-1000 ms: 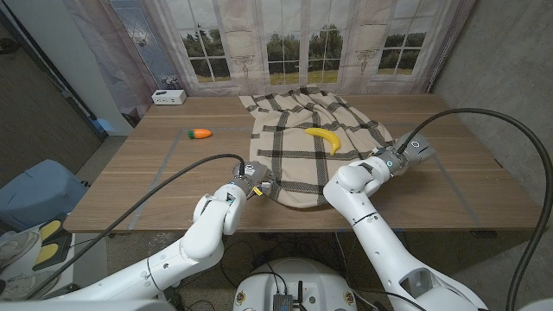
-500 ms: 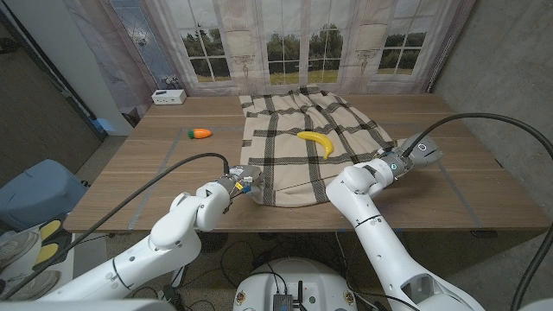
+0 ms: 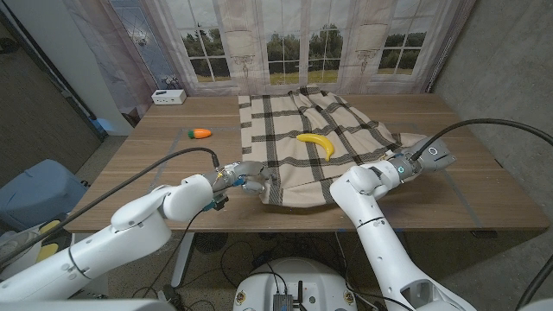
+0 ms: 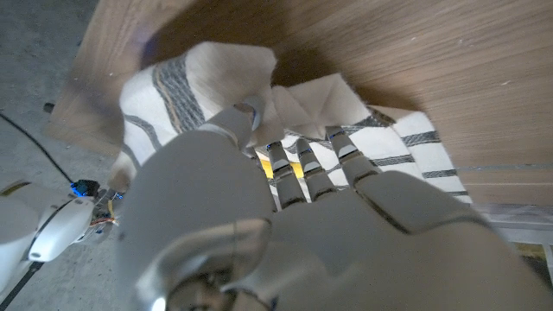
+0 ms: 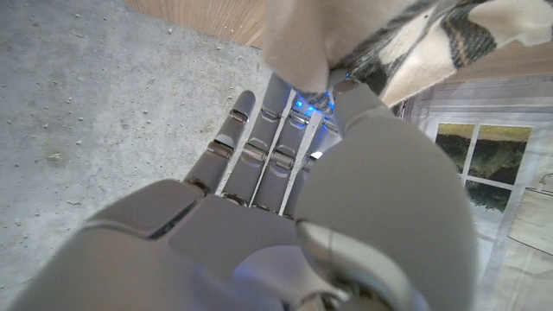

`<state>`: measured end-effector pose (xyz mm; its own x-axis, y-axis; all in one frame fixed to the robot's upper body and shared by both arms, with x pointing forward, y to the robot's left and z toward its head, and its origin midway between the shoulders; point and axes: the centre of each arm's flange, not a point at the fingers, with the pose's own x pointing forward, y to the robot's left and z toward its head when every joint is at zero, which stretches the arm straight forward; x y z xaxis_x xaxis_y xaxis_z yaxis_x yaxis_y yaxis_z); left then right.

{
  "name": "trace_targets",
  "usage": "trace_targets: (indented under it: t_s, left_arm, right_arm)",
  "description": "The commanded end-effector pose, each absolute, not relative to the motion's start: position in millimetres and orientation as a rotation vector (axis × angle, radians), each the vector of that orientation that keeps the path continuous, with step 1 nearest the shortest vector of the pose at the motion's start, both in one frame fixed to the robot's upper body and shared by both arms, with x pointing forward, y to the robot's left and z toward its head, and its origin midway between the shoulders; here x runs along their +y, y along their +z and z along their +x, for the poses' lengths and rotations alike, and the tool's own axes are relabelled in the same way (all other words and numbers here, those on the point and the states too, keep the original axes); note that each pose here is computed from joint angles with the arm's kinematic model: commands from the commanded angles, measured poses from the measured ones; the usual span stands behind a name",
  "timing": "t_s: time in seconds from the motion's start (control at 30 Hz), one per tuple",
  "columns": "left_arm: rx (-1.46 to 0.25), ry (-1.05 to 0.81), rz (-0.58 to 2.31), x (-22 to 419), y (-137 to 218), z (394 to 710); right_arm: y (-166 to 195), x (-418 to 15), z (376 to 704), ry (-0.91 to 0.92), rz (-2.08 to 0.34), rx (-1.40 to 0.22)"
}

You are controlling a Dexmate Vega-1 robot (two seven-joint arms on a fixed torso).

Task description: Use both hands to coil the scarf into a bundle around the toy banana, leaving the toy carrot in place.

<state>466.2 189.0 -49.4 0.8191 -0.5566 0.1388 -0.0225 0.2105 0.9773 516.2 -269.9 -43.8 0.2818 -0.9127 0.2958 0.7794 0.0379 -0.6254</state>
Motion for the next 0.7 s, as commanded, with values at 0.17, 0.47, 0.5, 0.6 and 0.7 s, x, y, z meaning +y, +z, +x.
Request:
trace_targets:
  t_s: [0.17, 0.47, 0.5, 0.6, 0.7]
  left_arm:
    - [-0.629, -0.626, 1.169, 191.0, -28.3, 444.8]
    - [-0.639, -0.722, 1.153, 190.5, -27.6, 433.3]
    - [-0.639, -0.746, 1.144, 191.8, -27.5, 430.4]
    - [-0.647, -0.772, 1.132, 193.5, -27.5, 426.6]
    - [-0.661, -0.824, 1.100, 198.2, -27.6, 419.4]
  right_arm:
    - [-49.2, -284.6, 492.7, -1.388, -0.663, 0.173]
    - [-42.5, -287.2, 486.7, -1.426, -0.615, 0.142]
    - [-40.3, -287.5, 486.6, -1.431, -0.605, 0.136]
    - [-37.7, -287.7, 486.8, -1.437, -0.598, 0.127]
    - [-32.5, -288.3, 487.2, -1.440, -0.578, 0.110]
